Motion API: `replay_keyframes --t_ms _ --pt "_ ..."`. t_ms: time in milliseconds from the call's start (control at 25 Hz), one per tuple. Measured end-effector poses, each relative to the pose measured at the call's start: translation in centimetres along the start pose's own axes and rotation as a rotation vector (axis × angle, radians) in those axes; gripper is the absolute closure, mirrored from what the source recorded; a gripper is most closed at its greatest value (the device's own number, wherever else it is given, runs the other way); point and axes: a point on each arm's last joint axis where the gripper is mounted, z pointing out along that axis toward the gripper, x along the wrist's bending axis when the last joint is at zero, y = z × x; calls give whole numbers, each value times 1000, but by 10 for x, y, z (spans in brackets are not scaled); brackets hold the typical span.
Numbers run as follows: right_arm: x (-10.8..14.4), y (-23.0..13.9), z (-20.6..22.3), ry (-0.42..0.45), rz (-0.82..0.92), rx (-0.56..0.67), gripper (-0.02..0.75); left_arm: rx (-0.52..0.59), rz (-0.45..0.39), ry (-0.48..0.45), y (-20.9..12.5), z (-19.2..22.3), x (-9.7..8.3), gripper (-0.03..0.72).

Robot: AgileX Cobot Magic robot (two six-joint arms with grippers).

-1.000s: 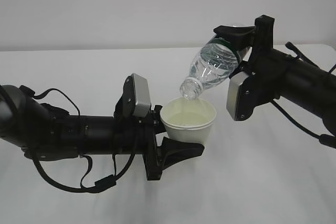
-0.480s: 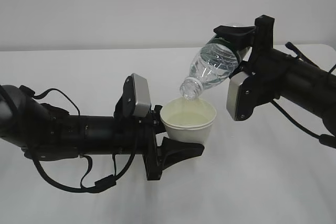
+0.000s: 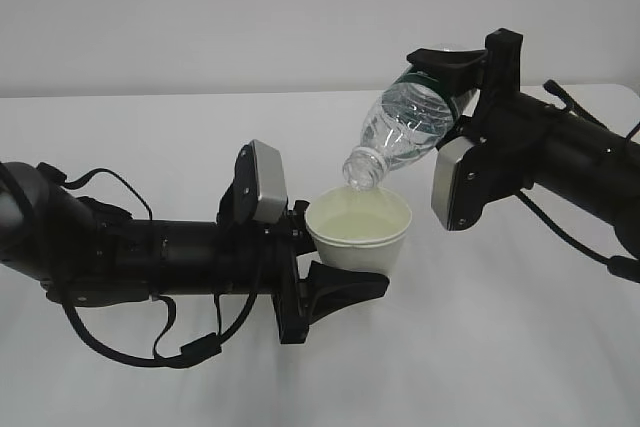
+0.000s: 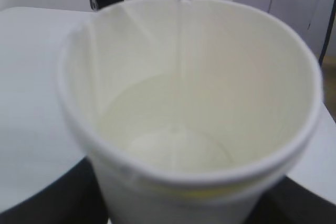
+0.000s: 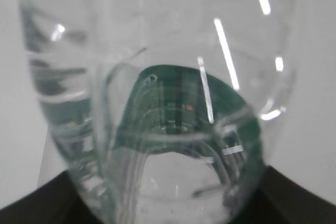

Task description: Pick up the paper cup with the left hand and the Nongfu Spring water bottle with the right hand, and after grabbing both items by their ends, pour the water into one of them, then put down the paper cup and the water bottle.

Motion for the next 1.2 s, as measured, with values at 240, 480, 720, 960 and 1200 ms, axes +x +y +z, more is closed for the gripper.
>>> replay_keyframes --t_ms 240,480,720,960,1200 --pt "0 0 0 0 0 0 290 0 0 0 0 0 0 238" --pt "0 0 0 0 0 0 290 -1 -1 2 0 0 0 238" --pt "0 0 0 0 0 0 290 -1 -1 2 0 0 0 238" --pt "0 0 0 -1 0 0 290 -1 -1 2 0 0 0 238" --pt "0 0 0 -1 0 0 290 -1 -1 2 0 0 0 238"
